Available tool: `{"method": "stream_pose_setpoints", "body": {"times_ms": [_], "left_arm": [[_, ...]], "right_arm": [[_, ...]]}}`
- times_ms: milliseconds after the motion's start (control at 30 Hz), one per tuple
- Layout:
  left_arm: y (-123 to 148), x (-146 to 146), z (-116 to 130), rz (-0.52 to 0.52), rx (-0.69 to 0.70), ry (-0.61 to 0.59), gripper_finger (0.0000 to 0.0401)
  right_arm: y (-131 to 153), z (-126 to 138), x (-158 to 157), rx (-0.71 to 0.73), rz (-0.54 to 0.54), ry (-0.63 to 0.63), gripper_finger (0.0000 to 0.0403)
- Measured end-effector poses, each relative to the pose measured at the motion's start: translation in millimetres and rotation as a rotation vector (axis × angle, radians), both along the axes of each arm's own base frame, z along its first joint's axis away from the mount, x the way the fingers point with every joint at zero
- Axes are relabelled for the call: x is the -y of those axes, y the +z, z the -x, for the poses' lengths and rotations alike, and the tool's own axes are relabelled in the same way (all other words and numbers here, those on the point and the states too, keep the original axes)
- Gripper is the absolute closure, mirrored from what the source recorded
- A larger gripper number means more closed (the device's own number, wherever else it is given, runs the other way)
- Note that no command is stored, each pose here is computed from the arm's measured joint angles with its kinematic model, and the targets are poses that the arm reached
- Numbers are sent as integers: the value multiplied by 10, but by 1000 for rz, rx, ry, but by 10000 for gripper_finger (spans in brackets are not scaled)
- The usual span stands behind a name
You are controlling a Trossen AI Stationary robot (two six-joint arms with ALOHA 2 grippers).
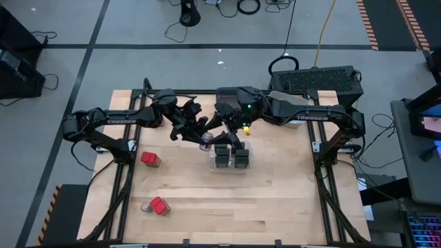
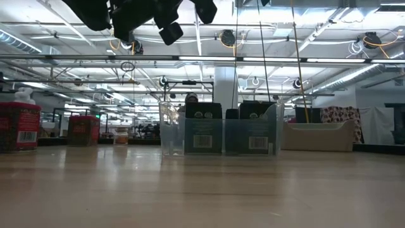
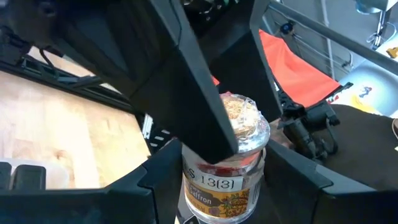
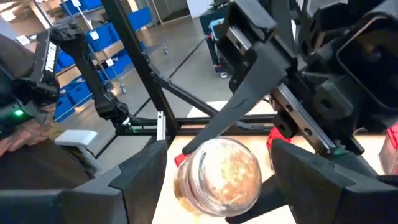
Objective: Sort spices by type
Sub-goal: Put the brown seasoning bottle into the gray bin
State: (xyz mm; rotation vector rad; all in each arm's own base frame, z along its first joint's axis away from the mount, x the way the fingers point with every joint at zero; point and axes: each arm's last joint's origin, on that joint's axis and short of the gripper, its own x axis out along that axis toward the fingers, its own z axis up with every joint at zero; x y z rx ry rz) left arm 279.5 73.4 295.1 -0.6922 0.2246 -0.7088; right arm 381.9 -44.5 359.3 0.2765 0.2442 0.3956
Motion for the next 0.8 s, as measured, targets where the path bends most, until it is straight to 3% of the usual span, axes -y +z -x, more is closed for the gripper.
{"method": "stream_pose_setpoints", "body": {"times_ms": [567, 800], "left_arm": [[0, 17, -3, -1, 1, -13, 204], [-8, 45, -7, 1, -8, -39, 204]], "right_arm": [[-12, 1, -8, -22, -25, -2, 133], [-140, -98, -8, -46, -32, 15, 133]]}}
